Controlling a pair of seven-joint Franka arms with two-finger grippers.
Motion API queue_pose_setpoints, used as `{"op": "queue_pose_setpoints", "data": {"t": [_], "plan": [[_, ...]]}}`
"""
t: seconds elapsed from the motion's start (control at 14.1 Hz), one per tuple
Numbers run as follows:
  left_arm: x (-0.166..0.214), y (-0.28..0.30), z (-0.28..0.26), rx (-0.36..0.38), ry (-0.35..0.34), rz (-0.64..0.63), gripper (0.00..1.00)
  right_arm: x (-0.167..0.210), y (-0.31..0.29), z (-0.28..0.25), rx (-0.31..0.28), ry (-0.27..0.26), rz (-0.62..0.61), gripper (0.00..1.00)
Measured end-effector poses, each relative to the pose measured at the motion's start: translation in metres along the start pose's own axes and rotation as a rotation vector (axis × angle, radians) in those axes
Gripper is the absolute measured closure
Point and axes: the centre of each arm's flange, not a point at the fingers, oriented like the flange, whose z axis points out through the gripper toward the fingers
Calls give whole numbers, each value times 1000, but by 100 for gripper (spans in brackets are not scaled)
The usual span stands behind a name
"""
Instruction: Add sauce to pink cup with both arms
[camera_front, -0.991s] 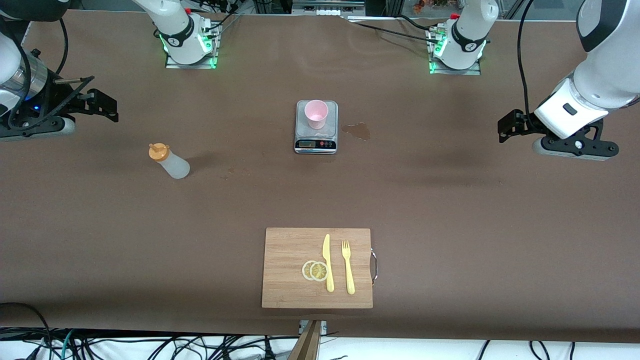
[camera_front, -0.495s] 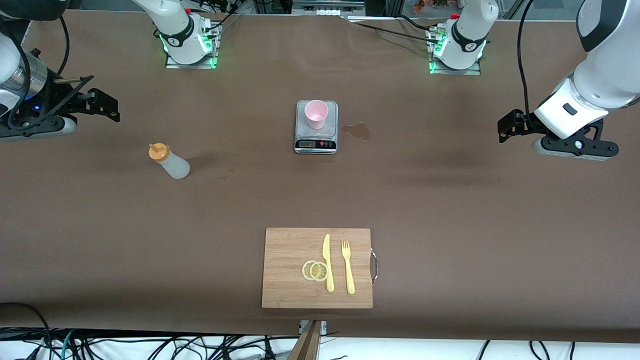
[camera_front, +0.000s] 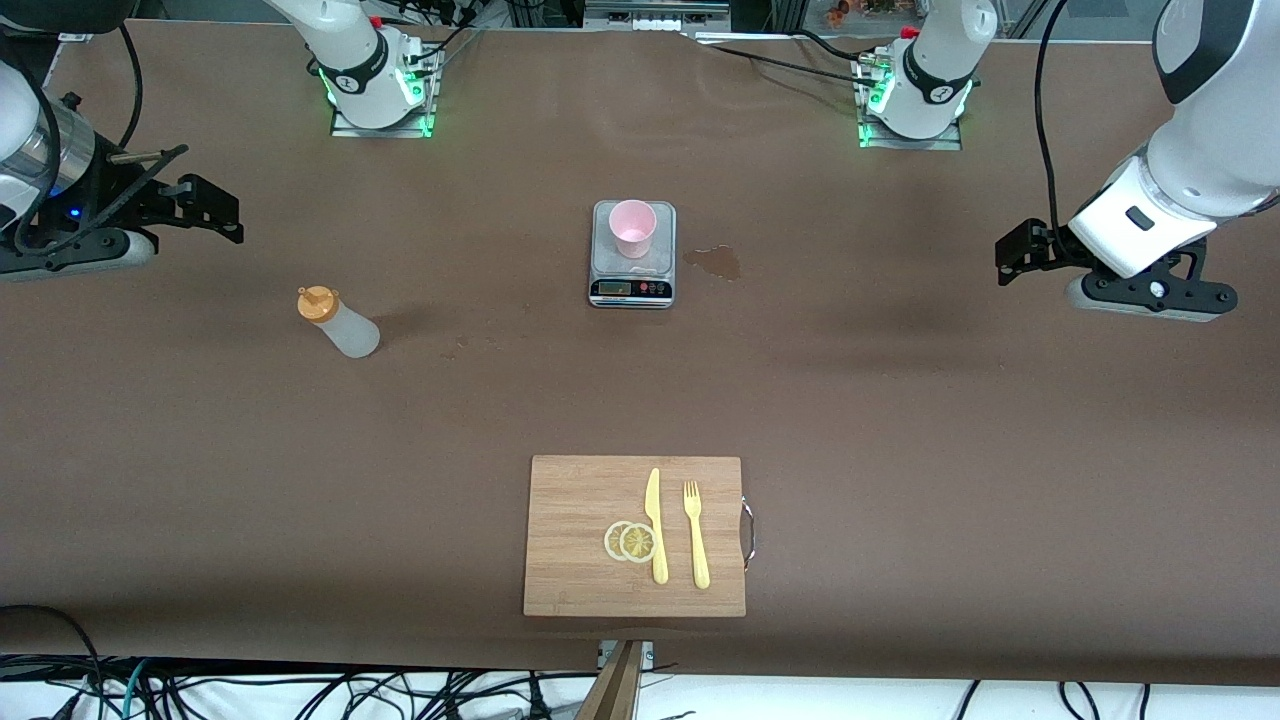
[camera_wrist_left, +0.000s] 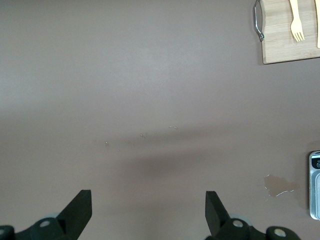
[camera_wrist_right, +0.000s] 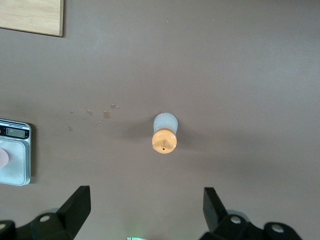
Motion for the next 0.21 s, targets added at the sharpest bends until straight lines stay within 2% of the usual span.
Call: {"op": "queue_pose_setpoints", "data": {"t": [0.21], "plan": [[0, 0, 0, 0, 0, 0, 0, 0, 0, -2, 0, 4, 1, 0]]}}
